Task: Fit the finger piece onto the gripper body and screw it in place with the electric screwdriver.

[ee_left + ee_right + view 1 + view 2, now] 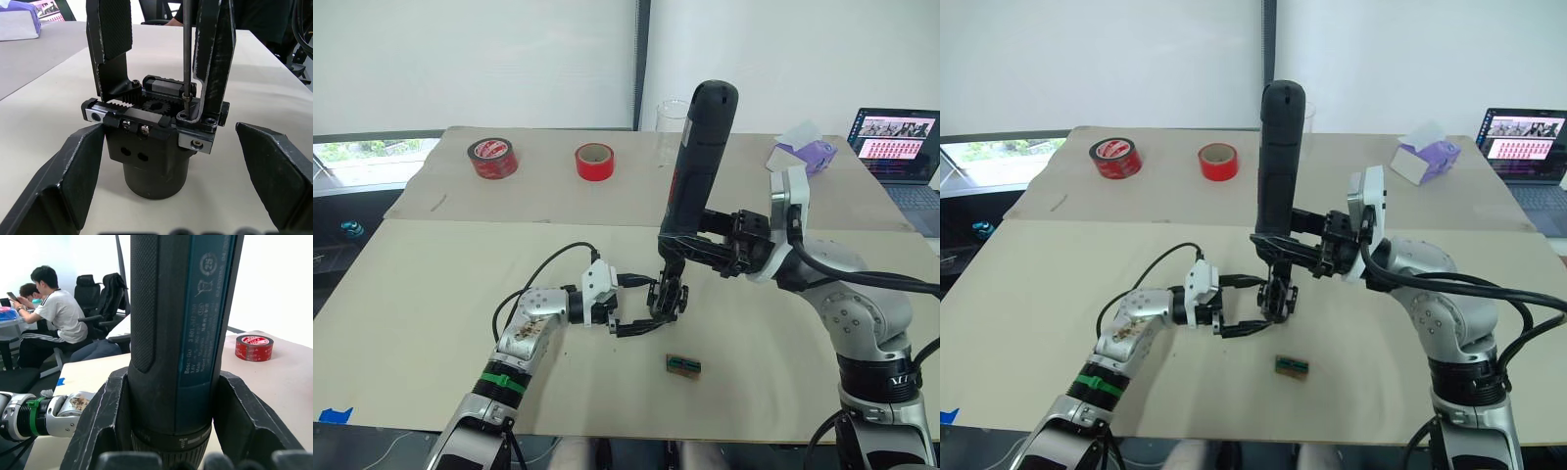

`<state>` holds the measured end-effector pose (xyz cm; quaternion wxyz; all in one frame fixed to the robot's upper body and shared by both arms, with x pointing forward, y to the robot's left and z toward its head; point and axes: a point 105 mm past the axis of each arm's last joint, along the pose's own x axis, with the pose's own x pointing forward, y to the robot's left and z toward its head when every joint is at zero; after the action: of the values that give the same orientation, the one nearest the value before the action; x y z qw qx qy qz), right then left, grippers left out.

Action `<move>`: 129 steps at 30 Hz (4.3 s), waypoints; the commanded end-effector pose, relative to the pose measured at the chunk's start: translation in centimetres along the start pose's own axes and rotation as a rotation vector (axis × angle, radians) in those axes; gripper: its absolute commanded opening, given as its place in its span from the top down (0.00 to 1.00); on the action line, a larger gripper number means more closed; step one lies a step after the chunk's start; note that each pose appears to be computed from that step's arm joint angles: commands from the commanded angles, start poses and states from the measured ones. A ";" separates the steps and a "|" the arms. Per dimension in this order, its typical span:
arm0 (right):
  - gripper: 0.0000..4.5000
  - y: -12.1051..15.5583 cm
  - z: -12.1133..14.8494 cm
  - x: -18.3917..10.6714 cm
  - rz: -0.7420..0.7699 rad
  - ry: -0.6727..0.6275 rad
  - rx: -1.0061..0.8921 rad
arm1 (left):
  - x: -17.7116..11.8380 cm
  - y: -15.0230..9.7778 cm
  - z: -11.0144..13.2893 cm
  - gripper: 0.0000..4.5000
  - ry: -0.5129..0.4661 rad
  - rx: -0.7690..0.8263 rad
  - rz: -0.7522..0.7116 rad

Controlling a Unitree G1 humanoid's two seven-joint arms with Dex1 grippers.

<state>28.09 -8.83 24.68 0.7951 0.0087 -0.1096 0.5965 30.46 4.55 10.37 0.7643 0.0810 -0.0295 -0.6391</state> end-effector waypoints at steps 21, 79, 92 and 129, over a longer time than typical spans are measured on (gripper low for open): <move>0.58 0.2 1.5 0.1 0.011 -0.034 -0.080 | 0.4 -0.2 0.7 0.00 -0.016 0.029 -0.011; 0.58 0.5 1.1 0.0 0.012 -0.014 -0.098 | 1.2 0.7 -1.7 0.00 0.087 -0.017 -0.028; 0.58 0.5 1.3 0.0 0.012 -0.011 -0.100 | 3.1 0.8 -2.3 0.00 0.089 -0.017 -0.100; 0.58 0.9 -2.4 -0.4 -0.035 0.088 -0.030 | 3.8 0.1 -4.5 0.48 0.117 -0.026 -0.118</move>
<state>27.48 -8.82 23.58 0.8054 -0.0227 -0.1078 0.5824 32.51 1.32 6.96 0.7329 0.1194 0.0098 -0.6697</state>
